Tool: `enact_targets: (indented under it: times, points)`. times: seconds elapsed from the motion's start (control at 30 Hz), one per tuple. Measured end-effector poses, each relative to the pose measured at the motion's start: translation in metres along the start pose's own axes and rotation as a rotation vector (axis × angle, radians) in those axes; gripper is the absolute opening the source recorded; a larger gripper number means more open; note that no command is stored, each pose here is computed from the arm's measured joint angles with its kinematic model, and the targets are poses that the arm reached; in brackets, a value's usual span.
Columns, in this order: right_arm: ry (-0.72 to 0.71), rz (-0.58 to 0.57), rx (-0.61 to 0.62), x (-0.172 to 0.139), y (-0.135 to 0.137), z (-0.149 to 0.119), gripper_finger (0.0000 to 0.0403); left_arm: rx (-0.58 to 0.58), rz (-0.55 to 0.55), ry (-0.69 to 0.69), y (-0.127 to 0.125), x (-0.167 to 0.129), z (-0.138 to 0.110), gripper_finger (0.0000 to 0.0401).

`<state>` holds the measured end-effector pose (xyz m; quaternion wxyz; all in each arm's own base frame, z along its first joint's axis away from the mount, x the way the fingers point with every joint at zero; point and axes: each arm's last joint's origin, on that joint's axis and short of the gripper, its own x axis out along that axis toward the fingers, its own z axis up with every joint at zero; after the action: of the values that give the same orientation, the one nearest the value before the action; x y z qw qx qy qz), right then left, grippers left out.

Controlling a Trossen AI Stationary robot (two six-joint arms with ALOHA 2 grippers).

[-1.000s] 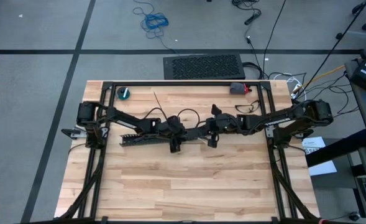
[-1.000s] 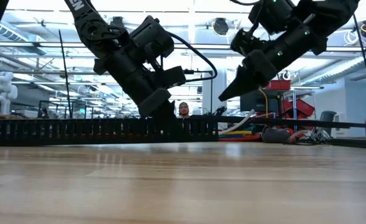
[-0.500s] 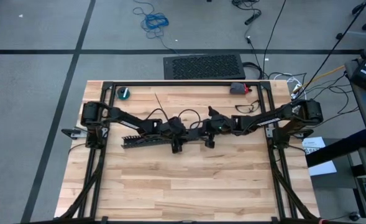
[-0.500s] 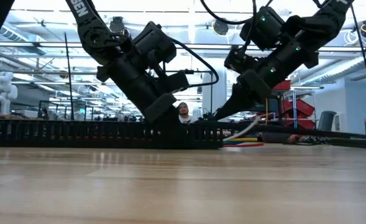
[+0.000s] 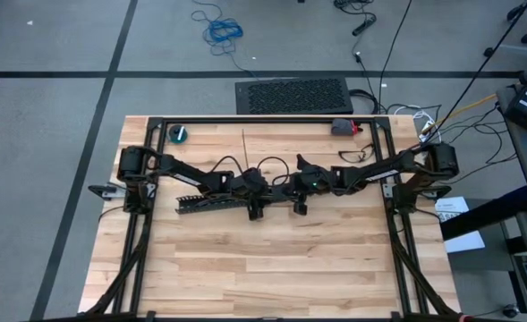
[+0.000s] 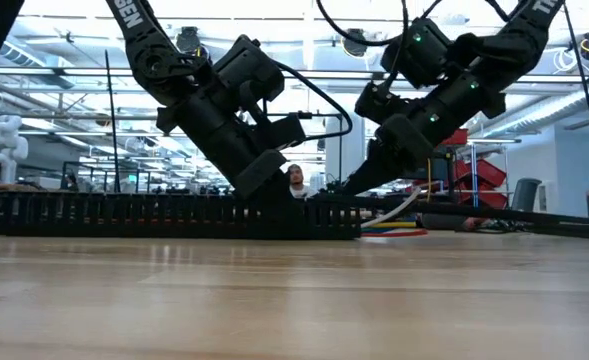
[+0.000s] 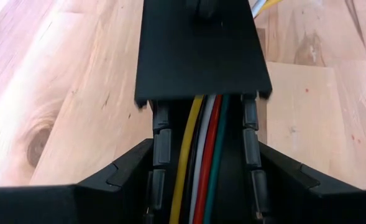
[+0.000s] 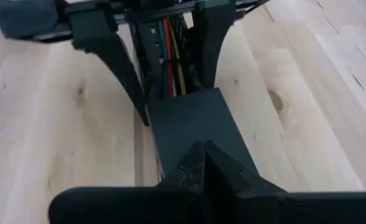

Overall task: Ziptie cables
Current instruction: Insert the cable duct cover

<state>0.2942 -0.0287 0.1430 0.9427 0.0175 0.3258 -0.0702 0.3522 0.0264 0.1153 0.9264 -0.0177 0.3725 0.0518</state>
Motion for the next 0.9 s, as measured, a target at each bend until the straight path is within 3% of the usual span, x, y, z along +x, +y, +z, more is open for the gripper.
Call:
enact_targets:
  times: [0.57,0.77,0.9]
  points:
    - [0.054,0.051,0.008,0.033,0.005,0.008,0.0000,-0.026,0.033,-0.011,0.000,0.000,0.002,0.0226]
    - [0.066,0.058,0.008,0.033,0.005,0.007,0.0000,0.008,0.045,-0.041,0.001,0.000,0.004,0.0265]
    - [0.067,0.058,0.012,0.033,0.005,0.007,0.0000,0.075,0.057,-0.099,0.000,-0.002,0.020,0.0296]
